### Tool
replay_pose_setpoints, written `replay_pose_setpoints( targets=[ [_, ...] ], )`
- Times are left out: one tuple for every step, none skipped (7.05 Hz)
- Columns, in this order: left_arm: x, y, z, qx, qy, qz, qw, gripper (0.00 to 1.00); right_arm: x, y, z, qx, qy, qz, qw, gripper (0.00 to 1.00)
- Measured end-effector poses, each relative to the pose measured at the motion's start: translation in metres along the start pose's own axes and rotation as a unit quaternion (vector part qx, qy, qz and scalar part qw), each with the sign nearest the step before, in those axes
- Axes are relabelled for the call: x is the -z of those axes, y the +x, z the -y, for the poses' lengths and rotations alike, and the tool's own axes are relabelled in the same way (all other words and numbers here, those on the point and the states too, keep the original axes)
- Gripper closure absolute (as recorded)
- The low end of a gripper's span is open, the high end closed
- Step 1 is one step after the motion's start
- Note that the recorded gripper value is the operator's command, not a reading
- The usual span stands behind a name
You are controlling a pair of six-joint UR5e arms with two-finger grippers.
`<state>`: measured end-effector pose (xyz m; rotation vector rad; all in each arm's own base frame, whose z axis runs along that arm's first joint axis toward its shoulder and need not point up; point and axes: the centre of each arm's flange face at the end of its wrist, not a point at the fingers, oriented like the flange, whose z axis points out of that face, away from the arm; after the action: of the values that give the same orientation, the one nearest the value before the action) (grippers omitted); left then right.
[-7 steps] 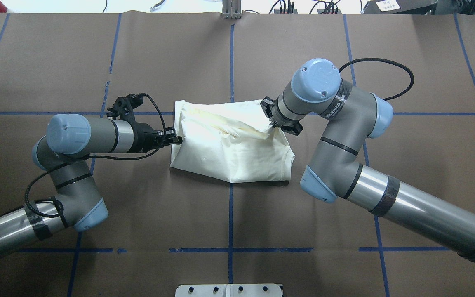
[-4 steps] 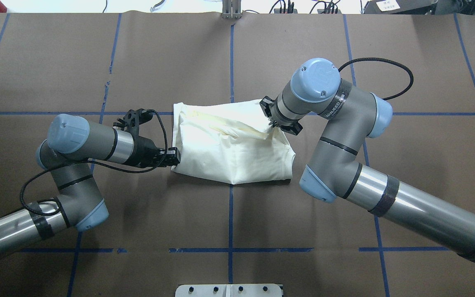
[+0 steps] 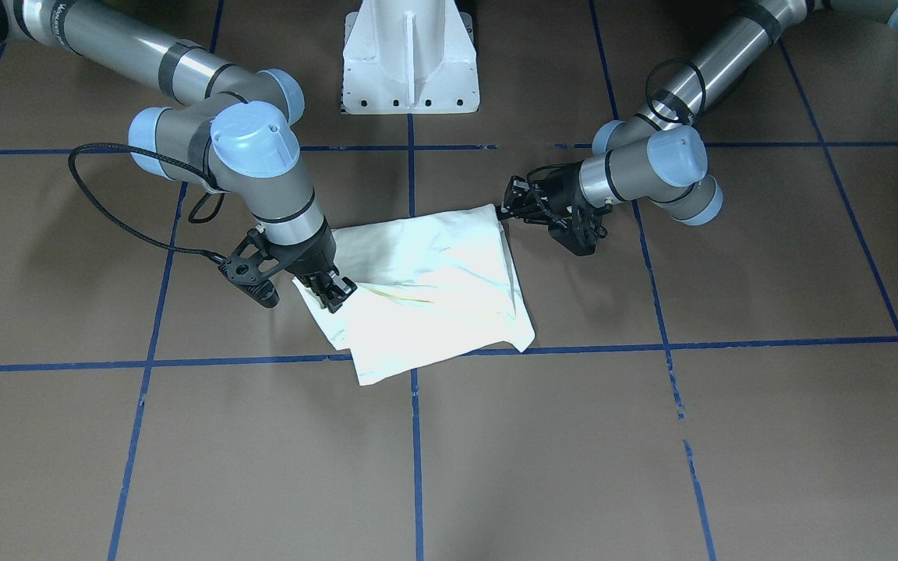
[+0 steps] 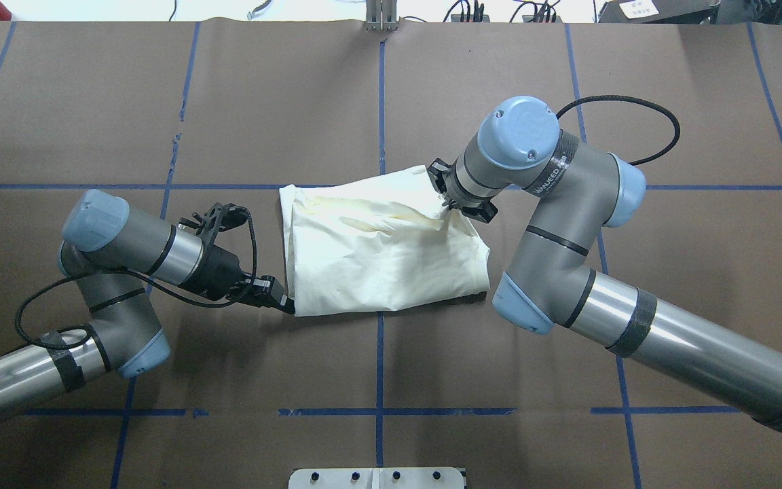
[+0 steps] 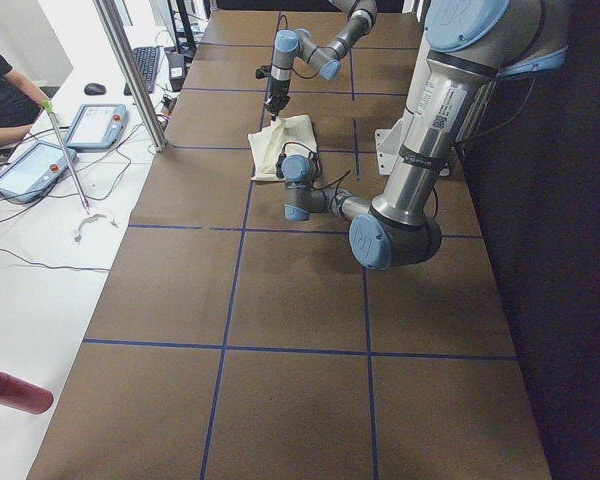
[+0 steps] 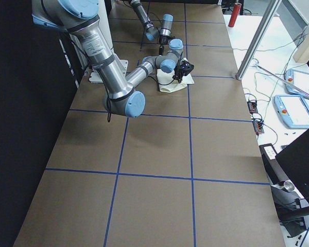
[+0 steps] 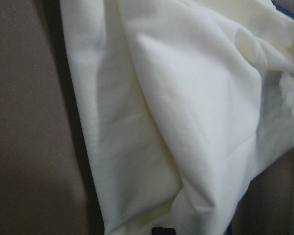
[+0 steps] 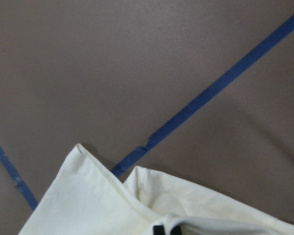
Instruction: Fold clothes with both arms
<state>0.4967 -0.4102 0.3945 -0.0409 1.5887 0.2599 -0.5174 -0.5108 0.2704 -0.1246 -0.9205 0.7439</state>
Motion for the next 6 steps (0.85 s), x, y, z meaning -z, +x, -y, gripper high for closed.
replay_pose_setpoints(
  targets=[
    [0.008, -0.006, -0.003, -0.008, -0.009, -0.010, 0.9999, 1.00, 0.000, 0.000, 0.000, 0.000, 0.000, 0.000, 1.0000, 1.00],
    [0.024, -0.011, -0.003, -0.009, -0.015, -0.021, 0.9996, 1.00, 0.000, 0.000, 0.000, 0.000, 0.000, 0.000, 1.0000, 1.00],
    [0.037, -0.009, 0.003, 0.003, -0.009, -0.028, 0.9996, 1.00, 0.000, 0.000, 0.000, 0.000, 0.000, 0.000, 1.0000, 1.00],
    [0.045, 0.003, 0.016, 0.021, 0.011, -0.035, 0.9991, 1.00, 0.000, 0.000, 0.000, 0.000, 0.000, 0.000, 1.0000, 1.00],
    [0.047, 0.022, 0.033, 0.044, 0.037, -0.045, 0.9973, 1.00, 0.000, 0.000, 0.000, 0.000, 0.000, 0.000, 1.0000, 1.00],
    [0.045, 0.043, 0.049, 0.066, 0.060, -0.052, 0.9946, 1.00, 0.000, 0.000, 0.000, 0.000, 0.000, 0.001, 1.0000, 1.00]
  ],
)
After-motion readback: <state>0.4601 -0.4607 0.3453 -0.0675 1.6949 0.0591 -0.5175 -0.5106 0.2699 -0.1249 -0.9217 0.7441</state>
